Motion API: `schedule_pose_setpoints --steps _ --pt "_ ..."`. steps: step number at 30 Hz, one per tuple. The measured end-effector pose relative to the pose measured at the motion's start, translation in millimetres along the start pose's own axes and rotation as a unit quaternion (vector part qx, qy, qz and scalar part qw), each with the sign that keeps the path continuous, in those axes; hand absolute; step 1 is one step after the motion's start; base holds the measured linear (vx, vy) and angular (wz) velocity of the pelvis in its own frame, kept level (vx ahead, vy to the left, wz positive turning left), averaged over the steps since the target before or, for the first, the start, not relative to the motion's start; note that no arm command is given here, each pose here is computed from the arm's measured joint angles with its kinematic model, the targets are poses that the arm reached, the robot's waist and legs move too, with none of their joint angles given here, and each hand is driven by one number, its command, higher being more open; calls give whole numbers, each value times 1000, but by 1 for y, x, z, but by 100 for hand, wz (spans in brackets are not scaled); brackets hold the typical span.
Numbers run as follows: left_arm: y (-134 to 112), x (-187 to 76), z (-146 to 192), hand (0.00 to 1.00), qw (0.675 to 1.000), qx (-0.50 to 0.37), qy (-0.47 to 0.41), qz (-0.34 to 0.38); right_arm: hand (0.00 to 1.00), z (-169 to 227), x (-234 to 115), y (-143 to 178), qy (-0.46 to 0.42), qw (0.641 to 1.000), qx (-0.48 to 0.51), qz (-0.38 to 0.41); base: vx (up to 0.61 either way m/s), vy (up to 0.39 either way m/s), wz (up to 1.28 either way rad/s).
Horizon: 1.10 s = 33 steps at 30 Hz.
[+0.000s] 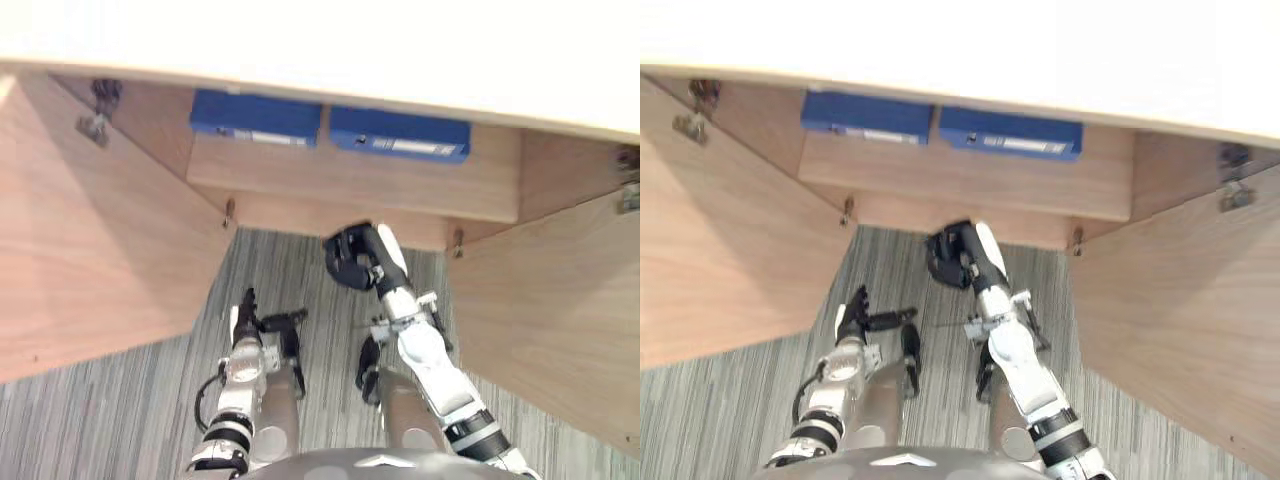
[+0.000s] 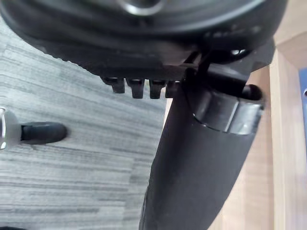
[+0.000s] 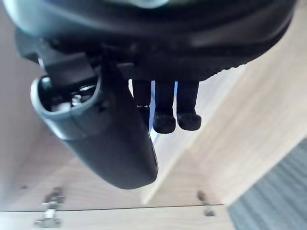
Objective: Walk over to the cabinet, pick up the folder, carry it to the office cabinet, place the folder inside the office cabinet, then close the office cabinet door
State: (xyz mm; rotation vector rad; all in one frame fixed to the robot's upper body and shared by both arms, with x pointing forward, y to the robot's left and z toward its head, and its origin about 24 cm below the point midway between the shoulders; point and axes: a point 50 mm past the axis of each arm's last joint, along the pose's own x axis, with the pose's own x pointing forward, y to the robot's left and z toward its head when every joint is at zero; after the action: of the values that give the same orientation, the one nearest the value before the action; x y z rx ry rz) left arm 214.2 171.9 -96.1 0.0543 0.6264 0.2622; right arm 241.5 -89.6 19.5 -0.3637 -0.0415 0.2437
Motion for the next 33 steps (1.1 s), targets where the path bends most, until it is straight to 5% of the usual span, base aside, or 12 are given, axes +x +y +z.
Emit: schedule_pose_setpoints --steps 10,11,20,33 --pt "20 -12 -47 100 995 57 78 7 0 -115 -64 0 277 961 9 -23 68 19 -11" --pt "21 -14 -50 100 995 62 83 6 100 -119 -68 0 289 957 10 -27 0 0 0" --pt "18 -35 -92 100 983 95 156 -20 100 -171 -122 6 470 879 42 -60 -101 14 -2" --pt "24 -42 -108 100 974 112 194 -17 100 -184 -145 6 532 826 124 -137 -61 21 -9"
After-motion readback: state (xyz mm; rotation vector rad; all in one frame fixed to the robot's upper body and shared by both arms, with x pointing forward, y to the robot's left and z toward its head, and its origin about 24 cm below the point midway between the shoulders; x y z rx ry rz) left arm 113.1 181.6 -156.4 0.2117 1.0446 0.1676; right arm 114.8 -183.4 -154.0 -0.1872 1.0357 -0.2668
